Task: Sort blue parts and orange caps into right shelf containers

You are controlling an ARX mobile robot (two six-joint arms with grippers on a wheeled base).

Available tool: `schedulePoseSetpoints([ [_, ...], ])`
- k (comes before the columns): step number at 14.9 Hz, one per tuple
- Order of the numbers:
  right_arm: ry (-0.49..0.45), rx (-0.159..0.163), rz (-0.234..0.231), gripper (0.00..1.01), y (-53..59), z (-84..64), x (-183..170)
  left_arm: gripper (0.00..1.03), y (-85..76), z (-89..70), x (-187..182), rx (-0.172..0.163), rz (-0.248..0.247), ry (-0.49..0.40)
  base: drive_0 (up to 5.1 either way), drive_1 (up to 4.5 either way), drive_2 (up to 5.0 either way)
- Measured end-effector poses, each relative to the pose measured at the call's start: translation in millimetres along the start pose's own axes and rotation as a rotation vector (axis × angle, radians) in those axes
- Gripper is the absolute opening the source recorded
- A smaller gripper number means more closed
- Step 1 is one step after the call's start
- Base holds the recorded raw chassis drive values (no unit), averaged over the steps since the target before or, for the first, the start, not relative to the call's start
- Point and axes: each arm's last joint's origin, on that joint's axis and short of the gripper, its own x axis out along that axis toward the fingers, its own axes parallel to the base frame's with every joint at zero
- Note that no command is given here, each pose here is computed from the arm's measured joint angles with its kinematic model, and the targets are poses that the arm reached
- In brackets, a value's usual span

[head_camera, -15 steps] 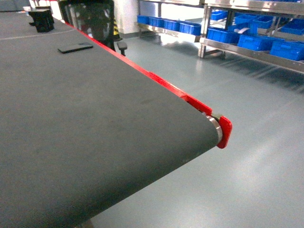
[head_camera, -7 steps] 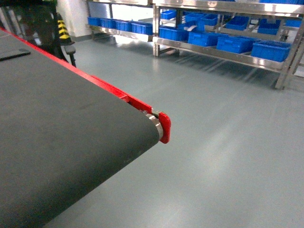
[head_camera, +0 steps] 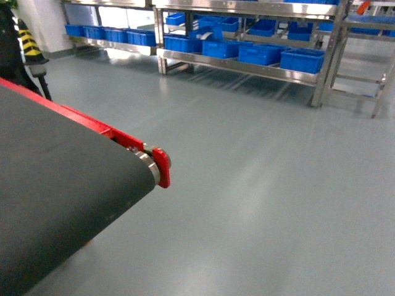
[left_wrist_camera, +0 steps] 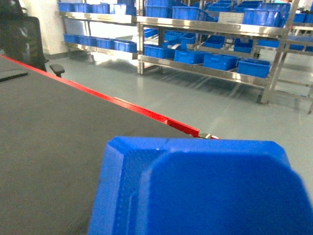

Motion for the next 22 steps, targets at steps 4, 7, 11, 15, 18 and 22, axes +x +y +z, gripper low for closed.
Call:
schedulePoseSetpoints([
  [4,0.000,0.000,0.000,0.43,0.0,0.0,0.0,0.42,0.0,0.0,0.0,0.000,-0.001,0.000,-1.9,-1.89,-1.9],
  [7,0.000,0.000,0.000,0.43,0.0,0.0,0.0,0.42,0.0,0.1,0.0,0.000,-0.001,0.000,-1.9,-1.89,-1.9],
  [11,0.000,0.000,0.000,0.43,0.0,0.0,0.0,0.42,0.0,0.1,0.0,0.000,-0.001,0.000,-1.9,-1.89,-1.9],
  [15,0.000,0.000,0.000,0.43,0.0,0.0,0.0,0.42,0.0,0.1,0.0,0.000,-0.001,0.000,-1.9,-1.89,-1.9],
  [18,0.000,0.000,0.000,0.43,0.0,0.0,0.0,0.42,0.0,0.0,0.0,0.000,-0.001,0.000,-1.6,-1.61,-1.6],
  [22,0.000,0.000,0.000,0.43,0.0,0.0,0.0,0.42,0.0,0.1,0.0,0.000,-0.001,0.000,-1.6,-1.61,-1.6],
])
